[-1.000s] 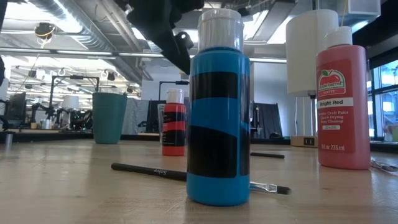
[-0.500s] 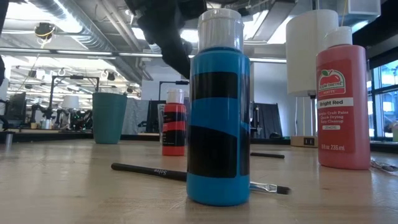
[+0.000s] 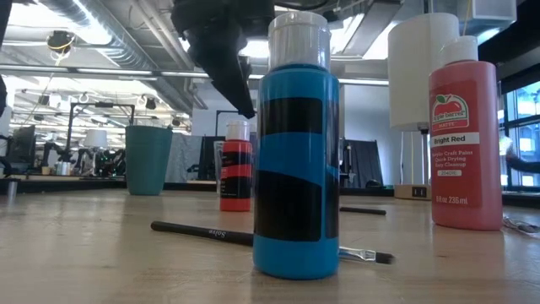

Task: Pick & Place Paint Supplies
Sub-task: Put the red paint bottle into the transparent bin

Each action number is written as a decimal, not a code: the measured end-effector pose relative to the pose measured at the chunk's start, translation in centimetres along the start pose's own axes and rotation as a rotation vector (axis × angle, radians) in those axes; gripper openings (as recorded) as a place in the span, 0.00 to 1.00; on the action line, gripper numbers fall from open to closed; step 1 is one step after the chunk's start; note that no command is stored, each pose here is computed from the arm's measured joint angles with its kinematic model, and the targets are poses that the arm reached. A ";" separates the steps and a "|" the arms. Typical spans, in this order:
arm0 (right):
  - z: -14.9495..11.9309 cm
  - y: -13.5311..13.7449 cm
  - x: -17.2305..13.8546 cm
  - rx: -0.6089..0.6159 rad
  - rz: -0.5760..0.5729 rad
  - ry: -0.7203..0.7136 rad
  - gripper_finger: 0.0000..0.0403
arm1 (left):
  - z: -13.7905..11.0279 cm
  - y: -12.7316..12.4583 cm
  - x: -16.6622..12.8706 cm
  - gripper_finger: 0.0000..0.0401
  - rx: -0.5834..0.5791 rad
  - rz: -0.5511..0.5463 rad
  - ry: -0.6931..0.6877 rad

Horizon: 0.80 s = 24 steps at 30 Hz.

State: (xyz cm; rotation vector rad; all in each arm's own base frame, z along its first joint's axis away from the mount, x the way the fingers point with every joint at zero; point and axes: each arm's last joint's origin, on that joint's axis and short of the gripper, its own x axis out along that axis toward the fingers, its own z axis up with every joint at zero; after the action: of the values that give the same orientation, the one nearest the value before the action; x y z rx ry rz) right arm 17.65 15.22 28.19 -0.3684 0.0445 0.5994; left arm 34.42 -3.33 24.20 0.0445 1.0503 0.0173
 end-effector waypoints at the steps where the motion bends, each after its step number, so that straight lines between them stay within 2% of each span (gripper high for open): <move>1: 0.0 0.0 0.0 0.000 0.000 0.000 0.35 | 0.0 0.0 0.0 0.74 0.007 0.000 0.001; 11: 0.0 0.0 0.0 0.000 0.000 0.000 0.35 | 0.0 0.0 0.0 0.74 0.018 0.028 -0.001; 17: 0.0 -0.1 0.0 0.000 -0.002 0.001 0.35 | 0.0 0.0 0.0 0.74 0.072 0.027 -0.001; 24: 0.0 -0.1 0.0 0.000 -0.002 0.001 0.35 | 0.0 -0.1 0.0 0.74 -0.024 0.011 0.000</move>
State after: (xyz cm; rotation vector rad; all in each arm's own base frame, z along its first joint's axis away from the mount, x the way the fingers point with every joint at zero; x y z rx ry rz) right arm 17.69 15.17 28.19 -0.3683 0.0450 0.5968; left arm 34.42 -3.41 24.18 0.0285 1.0493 0.0393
